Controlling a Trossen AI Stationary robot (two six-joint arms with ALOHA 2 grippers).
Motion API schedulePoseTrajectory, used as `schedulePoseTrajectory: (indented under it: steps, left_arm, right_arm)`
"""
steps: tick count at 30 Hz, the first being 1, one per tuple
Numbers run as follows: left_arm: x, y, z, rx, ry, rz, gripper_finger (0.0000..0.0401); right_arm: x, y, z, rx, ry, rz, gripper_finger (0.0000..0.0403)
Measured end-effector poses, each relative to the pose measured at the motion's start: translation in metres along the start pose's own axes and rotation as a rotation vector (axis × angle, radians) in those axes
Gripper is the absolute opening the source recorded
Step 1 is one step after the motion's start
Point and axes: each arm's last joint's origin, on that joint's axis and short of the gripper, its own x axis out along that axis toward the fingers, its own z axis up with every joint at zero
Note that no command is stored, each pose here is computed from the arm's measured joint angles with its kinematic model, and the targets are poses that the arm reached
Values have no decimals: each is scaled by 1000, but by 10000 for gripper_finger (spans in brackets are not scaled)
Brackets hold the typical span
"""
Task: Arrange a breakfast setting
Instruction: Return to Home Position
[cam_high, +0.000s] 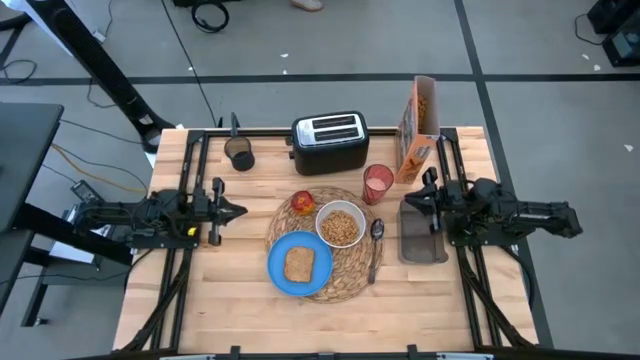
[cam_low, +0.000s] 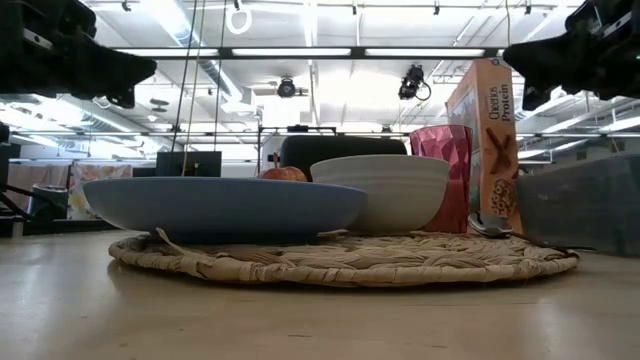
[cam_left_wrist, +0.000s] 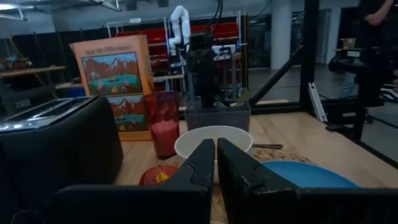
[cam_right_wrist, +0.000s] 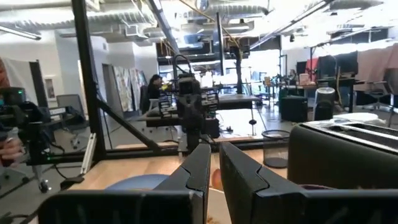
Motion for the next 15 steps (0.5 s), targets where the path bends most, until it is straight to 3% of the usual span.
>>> schedulePoseTrajectory:
  steps: [15]
  left_arm:
    - [1, -3, -9, -27, 39, -62, 27]
  right_arm:
    - [-1, 1, -13, 22, 133, 14, 45]
